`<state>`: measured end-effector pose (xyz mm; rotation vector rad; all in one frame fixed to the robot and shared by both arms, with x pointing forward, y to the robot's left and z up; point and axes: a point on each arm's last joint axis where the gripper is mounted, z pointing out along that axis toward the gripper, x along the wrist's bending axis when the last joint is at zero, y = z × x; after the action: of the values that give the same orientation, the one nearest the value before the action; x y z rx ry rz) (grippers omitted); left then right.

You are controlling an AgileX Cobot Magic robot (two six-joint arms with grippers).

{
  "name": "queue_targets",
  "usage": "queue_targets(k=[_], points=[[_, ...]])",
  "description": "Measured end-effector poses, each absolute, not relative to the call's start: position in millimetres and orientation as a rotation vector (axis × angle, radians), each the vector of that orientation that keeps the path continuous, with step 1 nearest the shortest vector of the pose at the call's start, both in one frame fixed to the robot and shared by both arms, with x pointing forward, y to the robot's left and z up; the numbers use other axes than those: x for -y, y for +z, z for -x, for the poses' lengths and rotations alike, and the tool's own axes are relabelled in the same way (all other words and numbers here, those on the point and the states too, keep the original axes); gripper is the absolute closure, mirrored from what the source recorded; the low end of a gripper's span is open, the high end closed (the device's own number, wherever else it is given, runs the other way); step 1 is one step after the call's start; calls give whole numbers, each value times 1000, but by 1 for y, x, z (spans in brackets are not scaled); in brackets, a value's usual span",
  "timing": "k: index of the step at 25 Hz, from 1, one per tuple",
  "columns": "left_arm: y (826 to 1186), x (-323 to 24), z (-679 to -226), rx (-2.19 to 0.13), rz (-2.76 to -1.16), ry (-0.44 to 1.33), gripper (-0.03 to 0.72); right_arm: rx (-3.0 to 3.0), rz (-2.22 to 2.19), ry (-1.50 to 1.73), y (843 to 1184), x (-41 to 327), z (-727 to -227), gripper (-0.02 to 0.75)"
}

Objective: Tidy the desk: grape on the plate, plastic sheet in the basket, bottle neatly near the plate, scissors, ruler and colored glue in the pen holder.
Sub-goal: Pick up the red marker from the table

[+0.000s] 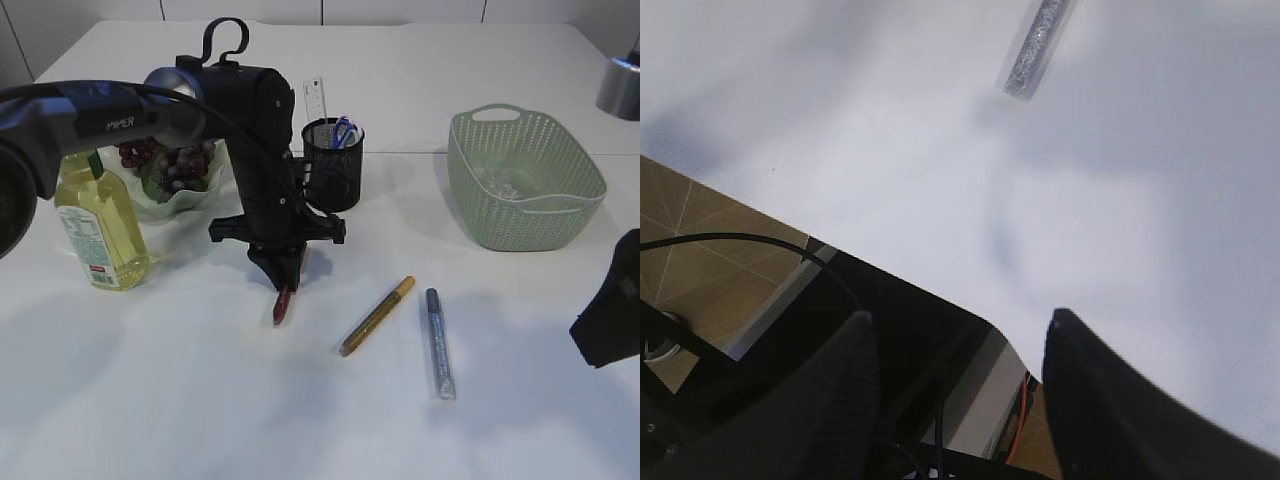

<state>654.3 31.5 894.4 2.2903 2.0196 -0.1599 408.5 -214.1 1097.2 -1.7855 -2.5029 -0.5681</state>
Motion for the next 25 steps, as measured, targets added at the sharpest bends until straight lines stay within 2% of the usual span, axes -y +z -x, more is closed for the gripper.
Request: queue_targets(k=[8,22,25], points=[[903,-27,-657,-1994,-2270,-189,608,2507,1781,-568,1097,214,-408,315],[903,-24,-655,-1876,-2372,-157,608,2509,1779,-568,1097,214,-408,315],[914,-21,-652,-1843,-2374,-140,608,2509,1779,-568,1097,214,-408,315]])
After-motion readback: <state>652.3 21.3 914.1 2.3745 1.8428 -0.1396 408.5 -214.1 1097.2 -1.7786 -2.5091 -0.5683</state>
